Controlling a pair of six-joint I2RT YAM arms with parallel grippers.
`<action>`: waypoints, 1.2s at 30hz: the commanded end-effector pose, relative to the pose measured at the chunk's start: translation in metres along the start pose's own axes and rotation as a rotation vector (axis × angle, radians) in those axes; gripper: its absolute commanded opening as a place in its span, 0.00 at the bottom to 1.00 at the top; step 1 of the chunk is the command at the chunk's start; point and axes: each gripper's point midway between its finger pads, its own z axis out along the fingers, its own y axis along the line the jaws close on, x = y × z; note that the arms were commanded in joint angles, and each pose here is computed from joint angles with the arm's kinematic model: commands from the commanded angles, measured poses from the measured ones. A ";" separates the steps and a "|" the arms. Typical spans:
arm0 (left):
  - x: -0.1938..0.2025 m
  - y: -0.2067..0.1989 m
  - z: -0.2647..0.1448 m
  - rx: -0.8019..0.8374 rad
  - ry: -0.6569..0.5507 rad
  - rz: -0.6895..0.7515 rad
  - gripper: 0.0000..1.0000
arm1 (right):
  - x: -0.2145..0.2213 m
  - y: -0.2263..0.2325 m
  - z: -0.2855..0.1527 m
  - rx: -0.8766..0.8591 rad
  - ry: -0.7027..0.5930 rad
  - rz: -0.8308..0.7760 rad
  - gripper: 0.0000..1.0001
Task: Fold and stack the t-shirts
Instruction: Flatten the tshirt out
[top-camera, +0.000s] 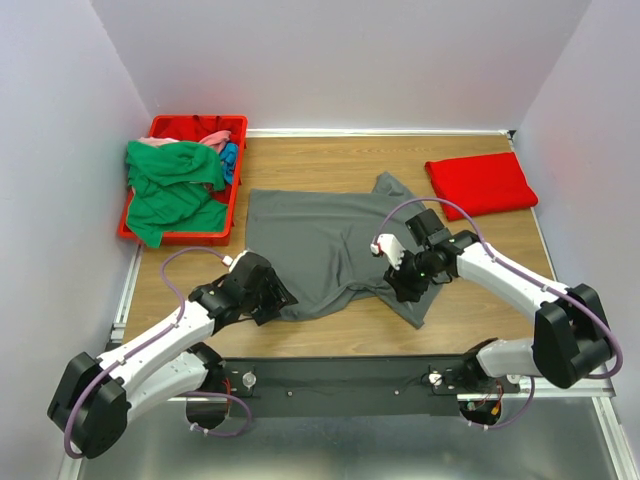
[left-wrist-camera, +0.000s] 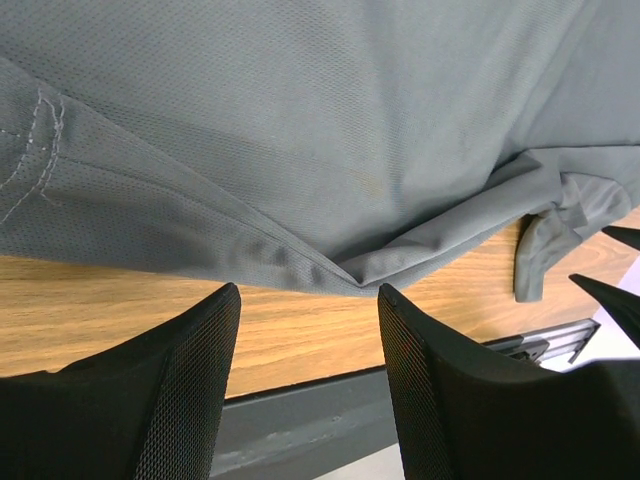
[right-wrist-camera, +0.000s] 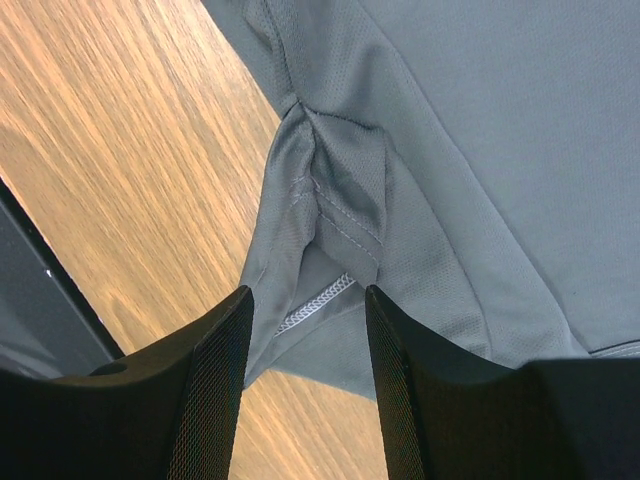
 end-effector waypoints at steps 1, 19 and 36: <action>-0.004 0.009 0.003 -0.046 -0.033 -0.014 0.65 | -0.006 0.000 -0.002 0.004 -0.045 0.005 0.56; -0.004 0.024 0.004 -0.144 -0.029 -0.015 0.66 | -0.006 -0.004 -0.003 0.012 -0.054 0.016 0.56; -0.018 0.028 0.018 -0.215 -0.073 0.029 0.50 | -0.005 -0.003 -0.002 0.009 -0.054 0.015 0.56</action>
